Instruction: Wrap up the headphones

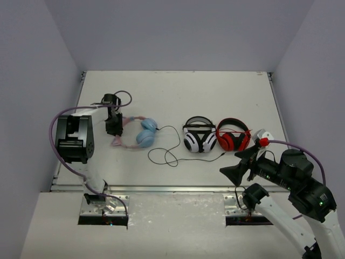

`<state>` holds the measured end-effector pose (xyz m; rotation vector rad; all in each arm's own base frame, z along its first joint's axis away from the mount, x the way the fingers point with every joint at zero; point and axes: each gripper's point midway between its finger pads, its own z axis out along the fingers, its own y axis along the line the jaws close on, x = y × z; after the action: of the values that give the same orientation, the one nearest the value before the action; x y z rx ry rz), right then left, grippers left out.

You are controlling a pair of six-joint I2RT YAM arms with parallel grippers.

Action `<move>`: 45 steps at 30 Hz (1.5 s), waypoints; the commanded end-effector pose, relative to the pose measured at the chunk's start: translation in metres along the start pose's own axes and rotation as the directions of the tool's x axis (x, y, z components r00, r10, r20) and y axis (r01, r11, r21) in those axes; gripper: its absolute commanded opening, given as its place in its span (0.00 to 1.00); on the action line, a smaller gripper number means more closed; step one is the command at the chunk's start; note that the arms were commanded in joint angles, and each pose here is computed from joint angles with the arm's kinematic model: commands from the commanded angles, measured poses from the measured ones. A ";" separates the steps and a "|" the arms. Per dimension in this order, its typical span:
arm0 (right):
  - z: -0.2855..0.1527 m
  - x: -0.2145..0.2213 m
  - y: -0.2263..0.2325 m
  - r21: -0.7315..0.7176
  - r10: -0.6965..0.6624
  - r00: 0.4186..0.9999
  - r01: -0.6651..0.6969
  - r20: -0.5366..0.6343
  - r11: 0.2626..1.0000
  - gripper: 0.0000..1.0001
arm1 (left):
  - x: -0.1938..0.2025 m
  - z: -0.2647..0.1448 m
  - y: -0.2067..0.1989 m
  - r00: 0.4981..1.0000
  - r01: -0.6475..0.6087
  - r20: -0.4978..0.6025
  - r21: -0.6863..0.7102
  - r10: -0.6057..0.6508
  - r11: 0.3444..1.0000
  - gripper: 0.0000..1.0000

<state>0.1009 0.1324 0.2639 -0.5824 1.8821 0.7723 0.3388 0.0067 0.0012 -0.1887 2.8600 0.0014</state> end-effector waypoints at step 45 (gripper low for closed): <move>0.060 -0.056 0.049 -0.360 0.073 0.984 -0.010 0.162 0.933 0.99 | -0.034 -0.204 -0.005 0.753 0.111 0.649 0.038 -0.109 0.993 0.00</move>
<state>0.1239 0.1945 0.2755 -0.6166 1.7998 1.0783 0.3189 0.0212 0.1443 -0.3123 2.3490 0.1247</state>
